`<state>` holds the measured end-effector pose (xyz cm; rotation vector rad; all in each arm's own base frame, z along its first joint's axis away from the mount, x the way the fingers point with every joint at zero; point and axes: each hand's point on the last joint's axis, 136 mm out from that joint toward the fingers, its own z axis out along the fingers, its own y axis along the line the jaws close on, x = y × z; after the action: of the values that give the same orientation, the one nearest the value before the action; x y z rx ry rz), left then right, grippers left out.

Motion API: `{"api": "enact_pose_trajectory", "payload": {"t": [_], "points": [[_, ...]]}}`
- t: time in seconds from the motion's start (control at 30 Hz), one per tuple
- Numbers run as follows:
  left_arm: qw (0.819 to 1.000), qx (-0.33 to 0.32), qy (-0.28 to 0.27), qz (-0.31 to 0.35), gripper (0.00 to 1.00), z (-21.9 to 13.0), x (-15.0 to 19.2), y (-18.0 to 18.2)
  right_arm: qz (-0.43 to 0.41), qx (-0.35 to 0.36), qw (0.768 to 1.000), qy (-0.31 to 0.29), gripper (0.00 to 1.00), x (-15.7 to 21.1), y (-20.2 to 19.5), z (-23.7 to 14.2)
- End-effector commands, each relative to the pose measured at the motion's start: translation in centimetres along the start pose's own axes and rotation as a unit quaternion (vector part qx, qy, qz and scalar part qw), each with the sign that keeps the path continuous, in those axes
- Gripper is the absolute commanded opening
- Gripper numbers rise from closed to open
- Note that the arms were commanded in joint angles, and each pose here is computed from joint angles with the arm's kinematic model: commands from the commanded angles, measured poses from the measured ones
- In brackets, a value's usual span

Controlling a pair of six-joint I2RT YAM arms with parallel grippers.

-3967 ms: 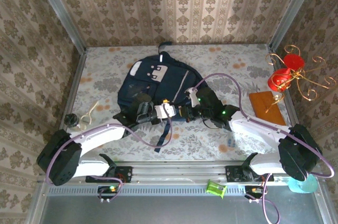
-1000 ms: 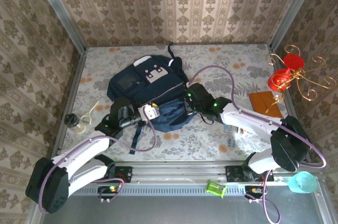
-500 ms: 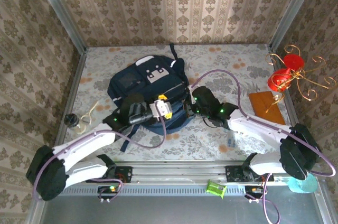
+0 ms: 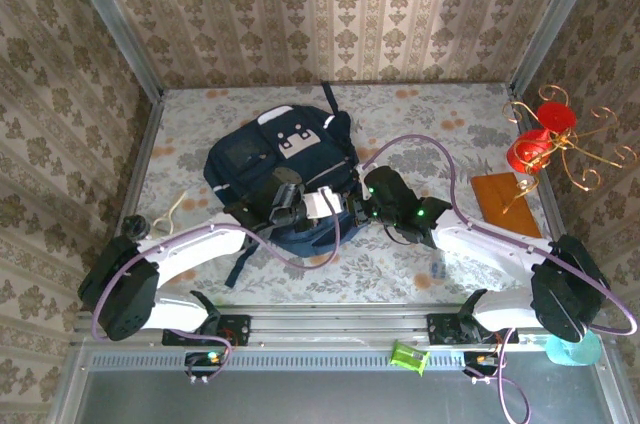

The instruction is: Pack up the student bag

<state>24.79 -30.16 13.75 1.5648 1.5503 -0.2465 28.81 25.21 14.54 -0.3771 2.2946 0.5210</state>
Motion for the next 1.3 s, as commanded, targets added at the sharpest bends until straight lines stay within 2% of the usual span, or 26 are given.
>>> {"api": "enact_pose_trajectory", "payload": {"t": [0.0,0.23,0.37,0.57,0.9,1.27], "points": [[1.0,-0.011,0.013,-0.006,0.0,-1.0,0.8,1.0,-0.006,0.043,0.999,-0.004,0.0,0.0,-1.4,-0.2],[0.997,-0.005,-0.072,-0.021,0.0,-3.6,-0.4,0.9,-0.01,0.116,0.993,0.009,0.0,0.4,-3.9,0.3],[0.995,-0.007,-0.094,-0.03,0.0,-4.7,0.0,1.0,-0.012,0.144,0.989,0.009,0.0,0.1,-5.0,0.4],[0.99,-0.012,-0.134,-0.044,0.0,-6.5,0.7,1.4,-0.009,0.158,0.987,0.008,0.0,-0.6,-5.9,0.4],[0.974,0.019,-0.222,-0.028,0.0,-8.6,-0.4,0.0,0.011,0.17,0.985,0.015,0.0,-1.4,-8.1,2.5],[0.97,0.028,-0.241,-0.023,0.0,-9.4,-0.9,-0.3,0.05,0.18,0.982,0.008,0.0,-3.1,-11.3,4.6]]}}
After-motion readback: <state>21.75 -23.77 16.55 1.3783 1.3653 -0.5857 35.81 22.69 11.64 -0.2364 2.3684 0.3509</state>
